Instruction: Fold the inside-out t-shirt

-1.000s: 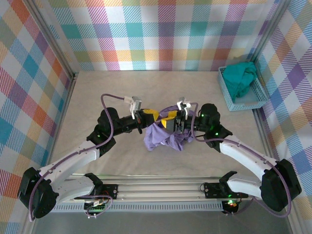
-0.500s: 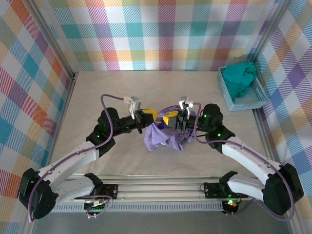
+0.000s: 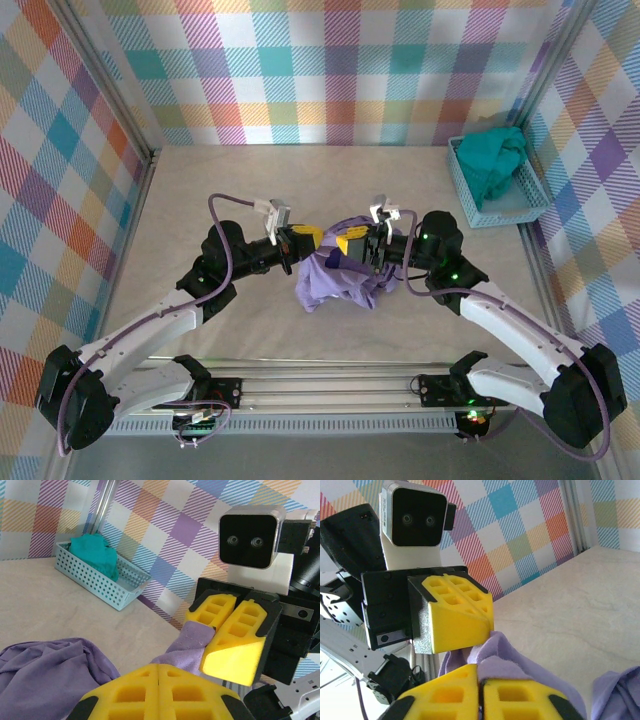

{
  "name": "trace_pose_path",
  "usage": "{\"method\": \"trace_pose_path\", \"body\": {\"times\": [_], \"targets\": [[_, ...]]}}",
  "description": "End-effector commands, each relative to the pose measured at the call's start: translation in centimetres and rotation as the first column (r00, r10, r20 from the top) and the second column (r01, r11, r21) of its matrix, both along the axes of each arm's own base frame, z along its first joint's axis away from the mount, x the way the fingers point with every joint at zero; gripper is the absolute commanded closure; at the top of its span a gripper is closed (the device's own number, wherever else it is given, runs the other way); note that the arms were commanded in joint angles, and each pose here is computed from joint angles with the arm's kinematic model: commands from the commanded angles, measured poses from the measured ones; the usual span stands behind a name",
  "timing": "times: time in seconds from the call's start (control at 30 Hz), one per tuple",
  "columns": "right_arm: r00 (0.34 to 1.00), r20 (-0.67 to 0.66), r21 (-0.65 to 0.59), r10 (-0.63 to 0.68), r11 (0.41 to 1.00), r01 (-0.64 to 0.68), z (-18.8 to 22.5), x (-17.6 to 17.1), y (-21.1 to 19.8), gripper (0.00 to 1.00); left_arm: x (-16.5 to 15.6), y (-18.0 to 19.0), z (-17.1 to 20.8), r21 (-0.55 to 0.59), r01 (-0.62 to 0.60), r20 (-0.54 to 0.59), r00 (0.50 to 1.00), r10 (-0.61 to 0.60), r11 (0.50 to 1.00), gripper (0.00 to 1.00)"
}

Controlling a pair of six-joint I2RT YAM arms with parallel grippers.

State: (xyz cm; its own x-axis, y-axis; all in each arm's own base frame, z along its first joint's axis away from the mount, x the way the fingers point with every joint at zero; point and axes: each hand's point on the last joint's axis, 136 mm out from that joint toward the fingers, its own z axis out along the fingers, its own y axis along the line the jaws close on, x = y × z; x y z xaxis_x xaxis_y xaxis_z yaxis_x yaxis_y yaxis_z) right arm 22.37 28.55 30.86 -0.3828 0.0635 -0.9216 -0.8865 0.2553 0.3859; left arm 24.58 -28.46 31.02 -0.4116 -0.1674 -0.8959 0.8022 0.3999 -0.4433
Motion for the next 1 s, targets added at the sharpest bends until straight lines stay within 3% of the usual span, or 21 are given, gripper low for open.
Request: {"method": "trace_pose_path", "body": {"times": [0.0,0.1,0.17,0.4,0.6,0.83,0.97], "targets": [[0.999,0.033,0.023,0.037,0.999,-0.038,1.8,-0.6,0.3,0.98,0.1,0.2,0.1,0.017,-0.026,0.026,0.999,0.025,1.0,1.0],[0.998,0.024,0.014,0.056,0.998,-0.056,2.2,-1.2,0.1,1.0,1.4,0.9,-1.1,0.061,-0.113,0.001,0.994,0.113,0.992,1.0],[0.996,0.001,0.003,0.084,0.996,-0.084,2.3,-1.8,0.1,1.0,2.7,1.7,-2.0,0.107,-0.192,-0.021,0.981,0.195,0.976,0.95],[0.979,-0.177,0.031,0.1,0.995,-0.096,1.6,-0.9,1.0,1.0,3.2,2.0,-3.8,0.217,-0.209,-0.058,0.972,0.226,0.954,0.62],[0.953,-0.302,0.009,0.018,1.0,-0.016,1.3,1.1,1.3,1.0,1.7,4.6,-3.5,0.242,-0.303,-0.037,0.946,0.321,0.922,0.48],[0.933,-0.353,-0.109,-0.067,0.994,0.03,0.2,2.5,1.3,1.0,-2.3,1.7,-3.4,0.241,-0.168,-0.118,0.973,0.2,0.956,0.34],[0.932,-0.353,-0.146,-0.085,0.989,0.035,0.3,2.8,1.3,1.0,-2.0,0.0,-5.9,0.306,-0.141,-0.134,0.973,0.189,0.942,0.33]]}}
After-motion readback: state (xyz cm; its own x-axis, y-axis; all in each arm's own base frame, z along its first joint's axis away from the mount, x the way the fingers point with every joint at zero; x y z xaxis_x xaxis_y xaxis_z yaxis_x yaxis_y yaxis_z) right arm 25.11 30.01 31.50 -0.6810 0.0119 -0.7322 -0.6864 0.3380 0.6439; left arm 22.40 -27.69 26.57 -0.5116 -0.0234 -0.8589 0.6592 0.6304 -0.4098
